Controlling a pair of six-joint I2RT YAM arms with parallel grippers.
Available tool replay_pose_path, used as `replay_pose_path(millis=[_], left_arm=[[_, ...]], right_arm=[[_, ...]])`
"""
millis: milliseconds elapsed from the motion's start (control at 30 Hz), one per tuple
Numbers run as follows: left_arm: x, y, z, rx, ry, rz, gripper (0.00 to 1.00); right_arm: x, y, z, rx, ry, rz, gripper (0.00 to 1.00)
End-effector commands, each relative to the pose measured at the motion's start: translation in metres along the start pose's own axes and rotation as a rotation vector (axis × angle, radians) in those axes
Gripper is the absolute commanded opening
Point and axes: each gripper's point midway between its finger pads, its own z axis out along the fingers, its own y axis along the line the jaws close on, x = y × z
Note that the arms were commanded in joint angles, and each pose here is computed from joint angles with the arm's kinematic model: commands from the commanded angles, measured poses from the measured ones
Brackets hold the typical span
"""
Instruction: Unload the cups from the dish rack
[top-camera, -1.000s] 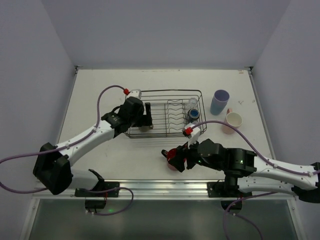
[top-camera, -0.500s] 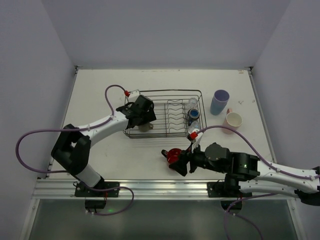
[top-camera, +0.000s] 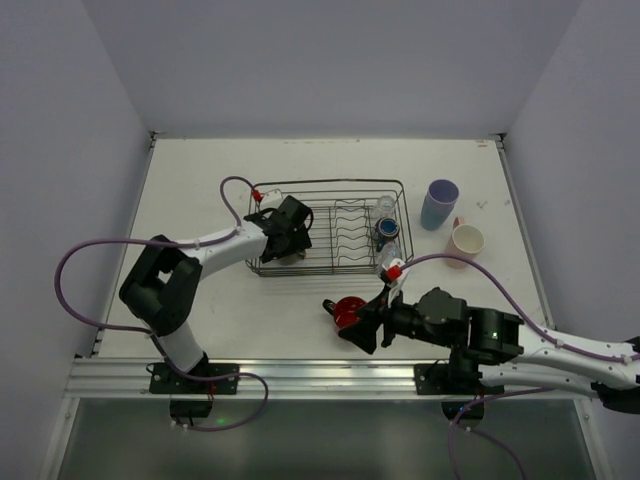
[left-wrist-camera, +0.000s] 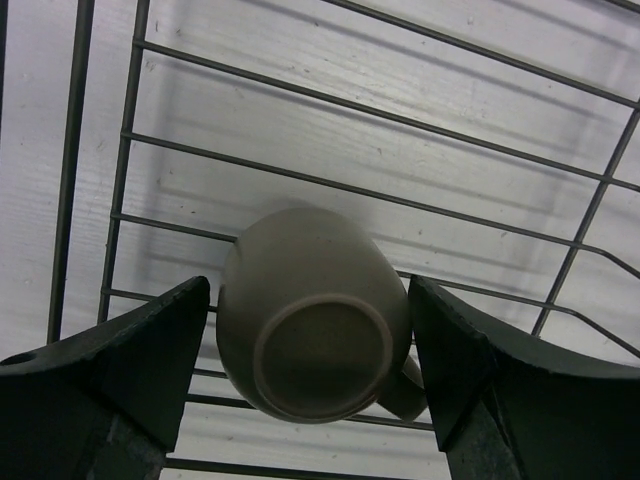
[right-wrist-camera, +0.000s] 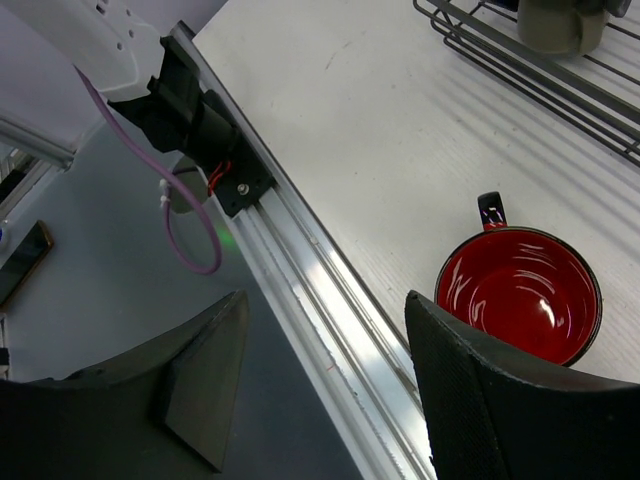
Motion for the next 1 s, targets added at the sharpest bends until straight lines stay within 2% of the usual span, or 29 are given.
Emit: replay_pose_path(millis=[0, 33, 67, 167, 367, 533, 567, 667, 800, 967], left_arm=[[-0.016, -0.003, 0.000, -0.028, -0.061, -0.031, 0.83], [-0.017, -0.001, -0.001, -0.033, -0.069, -0.031, 0.79], [-0.016, 0.000, -0.001, -0.034, -0.070, -0.030, 0.69], [-0.022, -0.003, -0.007, -0.009, -0.089, -0.040, 0.50], [-0.034, -0.014, -0.024, 0.053, -0.109, -0.029, 0.26], [-0.049, -0.027, -0.049, 0.148, -0.133, -0.030, 0.19], [-0.052, -0.030, -0.054, 0.172, -0.139, -0.033, 0.17], [-0.060, -0.043, -0.079, 0.295, -0.167, -0.043, 0.16], [-0.079, -0.065, -0.130, 0.540, -0.245, -0.088, 0.15], [-0.079, -0.075, -0.176, 0.741, -0.239, -0.116, 0.13]], right_arm=[[-0.009, 0.005, 0.003, -0.030, -0.057, 0.001, 0.67], [-0.008, 0.005, 0.003, -0.032, -0.058, 0.001, 0.67], [-0.007, 0.005, 0.004, -0.030, -0.055, 0.001, 0.67], [-0.006, 0.004, 0.005, -0.024, -0.043, -0.009, 0.66], [-0.009, 0.005, 0.012, -0.015, -0.043, -0.023, 0.67], [-0.020, 0.001, 0.023, 0.033, -0.079, -0.019, 0.67], [-0.029, 0.002, 0.024, 0.037, -0.120, -0.006, 0.67], [-0.048, 0.010, 0.027, 0.006, -0.209, 0.029, 0.67], [-0.068, 0.014, 0.033, -0.027, -0.326, 0.061, 0.66], [-0.095, 0.007, 0.039, -0.072, -0.438, 0.056, 0.66]])
